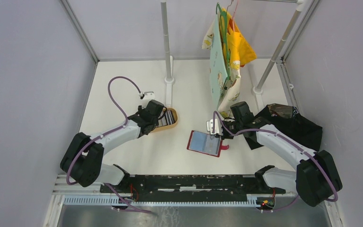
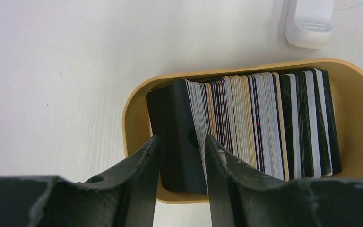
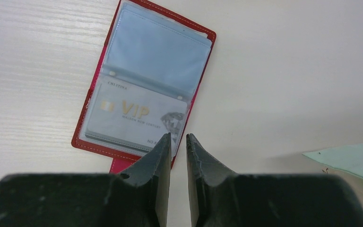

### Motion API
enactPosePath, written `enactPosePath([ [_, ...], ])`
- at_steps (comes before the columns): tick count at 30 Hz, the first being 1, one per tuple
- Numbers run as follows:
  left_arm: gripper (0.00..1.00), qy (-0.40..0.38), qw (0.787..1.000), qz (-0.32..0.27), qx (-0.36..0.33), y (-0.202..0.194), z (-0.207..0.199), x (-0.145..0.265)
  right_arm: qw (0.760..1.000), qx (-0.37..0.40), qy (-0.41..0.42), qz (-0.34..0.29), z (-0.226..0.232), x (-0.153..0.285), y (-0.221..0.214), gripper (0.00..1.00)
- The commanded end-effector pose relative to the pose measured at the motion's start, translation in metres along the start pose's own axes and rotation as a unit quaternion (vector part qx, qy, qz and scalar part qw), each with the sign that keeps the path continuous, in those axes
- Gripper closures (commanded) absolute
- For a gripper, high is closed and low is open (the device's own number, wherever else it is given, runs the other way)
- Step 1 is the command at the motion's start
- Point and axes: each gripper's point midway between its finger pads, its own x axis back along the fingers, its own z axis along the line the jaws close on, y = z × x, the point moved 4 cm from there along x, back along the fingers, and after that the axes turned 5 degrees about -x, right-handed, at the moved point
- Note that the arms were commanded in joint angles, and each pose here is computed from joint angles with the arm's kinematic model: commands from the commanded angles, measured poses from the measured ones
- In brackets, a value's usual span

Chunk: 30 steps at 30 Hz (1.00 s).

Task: Put the credit cards into the card holder
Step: Pick up the credit card from the storage box.

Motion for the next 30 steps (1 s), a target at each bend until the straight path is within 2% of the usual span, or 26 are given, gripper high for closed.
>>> enactPosePath([
  [1,0.55,-0.005,1.0,-0.014,-0.001,0.008,0.004,0.003,1.0,0.0,-0.001,-0.012,-0.004,0.002,0.007,0.77],
  [10,0.62,-0.003,1.0,-0.012,0.018,0.007,0.014,0.007,1.0,0.002,-0.002,-0.013,-0.005,0.002,0.008,0.77],
  [22,0.66,-0.006,0.998,-0.006,0.057,0.003,0.024,0.01,1.0,0.002,-0.002,-0.014,-0.005,0.003,0.009,0.77],
  [30,0.7,-0.051,0.993,-0.005,0.105,0.003,0.025,0.01,1.0,0.002,-0.001,-0.015,-0.004,0.003,0.009,0.76],
])
